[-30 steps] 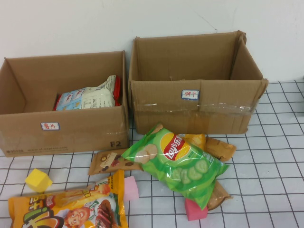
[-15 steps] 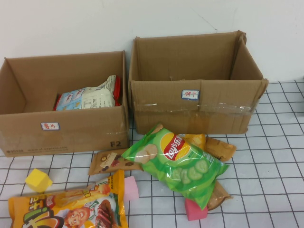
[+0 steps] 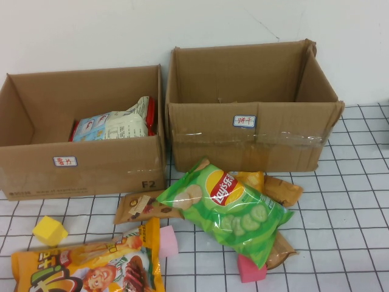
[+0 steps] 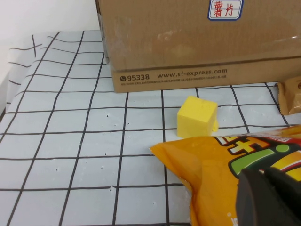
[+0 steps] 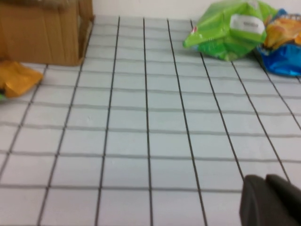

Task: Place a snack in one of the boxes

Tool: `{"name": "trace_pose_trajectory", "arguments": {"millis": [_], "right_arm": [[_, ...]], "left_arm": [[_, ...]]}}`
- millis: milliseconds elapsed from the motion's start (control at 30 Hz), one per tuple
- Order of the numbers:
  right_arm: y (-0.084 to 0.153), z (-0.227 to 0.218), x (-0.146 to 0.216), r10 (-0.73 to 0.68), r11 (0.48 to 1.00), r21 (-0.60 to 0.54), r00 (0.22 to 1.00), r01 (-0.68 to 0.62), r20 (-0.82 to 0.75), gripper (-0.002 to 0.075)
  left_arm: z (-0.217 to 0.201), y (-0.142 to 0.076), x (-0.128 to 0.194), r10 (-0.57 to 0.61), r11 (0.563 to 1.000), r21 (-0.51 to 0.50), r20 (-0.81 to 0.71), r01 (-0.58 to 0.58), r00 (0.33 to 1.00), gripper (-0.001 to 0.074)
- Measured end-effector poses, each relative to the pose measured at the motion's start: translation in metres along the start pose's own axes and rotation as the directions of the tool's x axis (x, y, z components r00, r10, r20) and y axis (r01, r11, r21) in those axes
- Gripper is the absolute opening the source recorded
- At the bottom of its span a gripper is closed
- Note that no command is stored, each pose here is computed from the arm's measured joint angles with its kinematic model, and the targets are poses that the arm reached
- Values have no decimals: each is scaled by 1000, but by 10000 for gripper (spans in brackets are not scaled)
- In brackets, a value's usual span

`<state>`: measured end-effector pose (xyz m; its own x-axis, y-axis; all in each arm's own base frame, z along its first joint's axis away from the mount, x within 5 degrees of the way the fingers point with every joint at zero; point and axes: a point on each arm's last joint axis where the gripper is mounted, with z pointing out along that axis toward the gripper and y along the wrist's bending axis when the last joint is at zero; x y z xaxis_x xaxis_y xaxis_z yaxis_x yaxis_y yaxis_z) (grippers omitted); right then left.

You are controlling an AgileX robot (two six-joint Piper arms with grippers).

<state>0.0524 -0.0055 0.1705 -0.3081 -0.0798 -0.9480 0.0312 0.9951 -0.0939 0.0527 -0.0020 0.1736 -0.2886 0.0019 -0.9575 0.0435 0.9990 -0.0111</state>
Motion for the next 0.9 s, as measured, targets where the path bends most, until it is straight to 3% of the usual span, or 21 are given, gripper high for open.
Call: {"name": "trace_pose_trajectory", "arguments": {"millis": [167,333,433,533,600,667,700,733,800,867,900], "right_arm": [[3,0,-5,75,997,-34,996,-73,57,-1],[9,-1,-12,324,941,-132,941,-310,98,-1],[13,-2,-14,558,817,-207,828,-538,50,-1],[18,-4,-18,777,598,-276,629,-752,-30,-1],[19,-4,-19,809,550,-287,585,-784,-47,-1],[19,-4,-19,822,532,-292,568,-795,-50,-1],[19,-4,-20,819,536,-293,572,-791,-46,-1],[19,-4,-20,818,537,-294,573,-791,-46,-1],[18,-4,-20,817,541,-296,575,-787,-38,-1],[18,-4,-20,803,562,-297,596,-772,-30,-1],[18,-4,-20,788,582,-298,615,-757,-22,-1]], "left_arm": [[0,0,0,0,1000,0,0,0,1000,-2],[0,0,0,0,1000,0,0,0,1000,-2],[0,0,0,0,1000,0,0,0,1000,-2],[0,2,0,44,999,-17,-1,-44,999,-2],[0,2,-1,48,999,-25,9,-48,999,-2],[1,0,-3,-122,993,10,44,121,992,-2],[0,-3,-6,-266,963,49,66,263,962,-2],[0,-5,-9,-446,893,103,81,438,891,-2],[-1,-7,-16,-733,676,198,76,710,676,-2],[-3,-6,-24,-902,426,281,58,860,427,-2],[-4,-6,-25,-916,396,294,61,870,396,-2]]}}
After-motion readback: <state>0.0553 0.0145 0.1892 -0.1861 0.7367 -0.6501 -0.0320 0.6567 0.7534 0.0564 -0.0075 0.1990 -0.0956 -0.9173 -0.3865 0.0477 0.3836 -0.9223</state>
